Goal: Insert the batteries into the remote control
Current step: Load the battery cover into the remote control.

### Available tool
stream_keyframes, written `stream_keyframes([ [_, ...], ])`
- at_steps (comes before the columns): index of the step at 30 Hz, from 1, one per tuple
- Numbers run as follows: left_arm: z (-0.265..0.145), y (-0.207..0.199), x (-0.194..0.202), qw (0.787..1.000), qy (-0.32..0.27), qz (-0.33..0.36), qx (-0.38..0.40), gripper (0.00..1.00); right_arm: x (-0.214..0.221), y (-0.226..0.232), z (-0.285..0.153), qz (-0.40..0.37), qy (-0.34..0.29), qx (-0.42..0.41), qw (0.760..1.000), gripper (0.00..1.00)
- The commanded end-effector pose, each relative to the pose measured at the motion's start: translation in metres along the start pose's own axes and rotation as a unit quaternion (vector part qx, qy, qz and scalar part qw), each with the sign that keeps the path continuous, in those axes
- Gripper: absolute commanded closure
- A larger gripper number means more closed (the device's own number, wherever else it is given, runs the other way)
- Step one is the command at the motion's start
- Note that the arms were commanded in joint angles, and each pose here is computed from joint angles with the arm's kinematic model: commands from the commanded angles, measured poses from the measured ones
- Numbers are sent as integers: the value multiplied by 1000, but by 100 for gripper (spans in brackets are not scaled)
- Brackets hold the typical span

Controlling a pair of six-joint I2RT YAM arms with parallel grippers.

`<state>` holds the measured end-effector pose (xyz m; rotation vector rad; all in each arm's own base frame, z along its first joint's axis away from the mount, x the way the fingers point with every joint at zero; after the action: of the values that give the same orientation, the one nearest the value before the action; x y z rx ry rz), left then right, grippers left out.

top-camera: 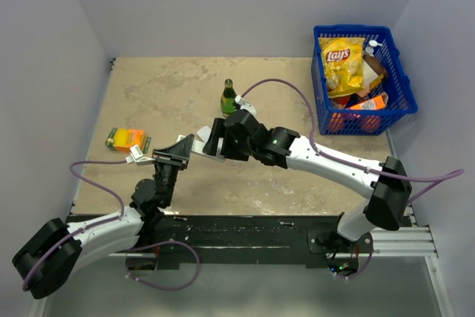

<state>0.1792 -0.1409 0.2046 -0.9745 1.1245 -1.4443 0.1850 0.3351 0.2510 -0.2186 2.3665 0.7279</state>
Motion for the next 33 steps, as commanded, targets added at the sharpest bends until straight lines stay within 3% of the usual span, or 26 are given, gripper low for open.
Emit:
stream_keyframes([
  [1,-41,18,-10,997,41,-52,28,100,9,4,9,5,17,-5,1000,19],
  [10,-40,16,-9,997,48,-38,36,100,5,11,13,6,16,-11,1000,18],
  [20,-39,23,-13,999,27,-10,22,100,4,-3,2,-1,6,30,1000,7],
  [33,-38,27,-18,1000,6,19,16,100,11,-21,-4,-4,11,72,997,15],
])
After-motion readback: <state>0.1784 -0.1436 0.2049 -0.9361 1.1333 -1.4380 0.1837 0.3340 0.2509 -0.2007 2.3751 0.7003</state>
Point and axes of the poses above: each gripper's point midway between its finger pads, its own z axis out along the fingers, its own y axis along the line the jaws close on, x = y × z, the point moved 8 cm from there along -z, back along the fingers, and after that the axes turned 14 degrees about -z, right-handed, at the moved point
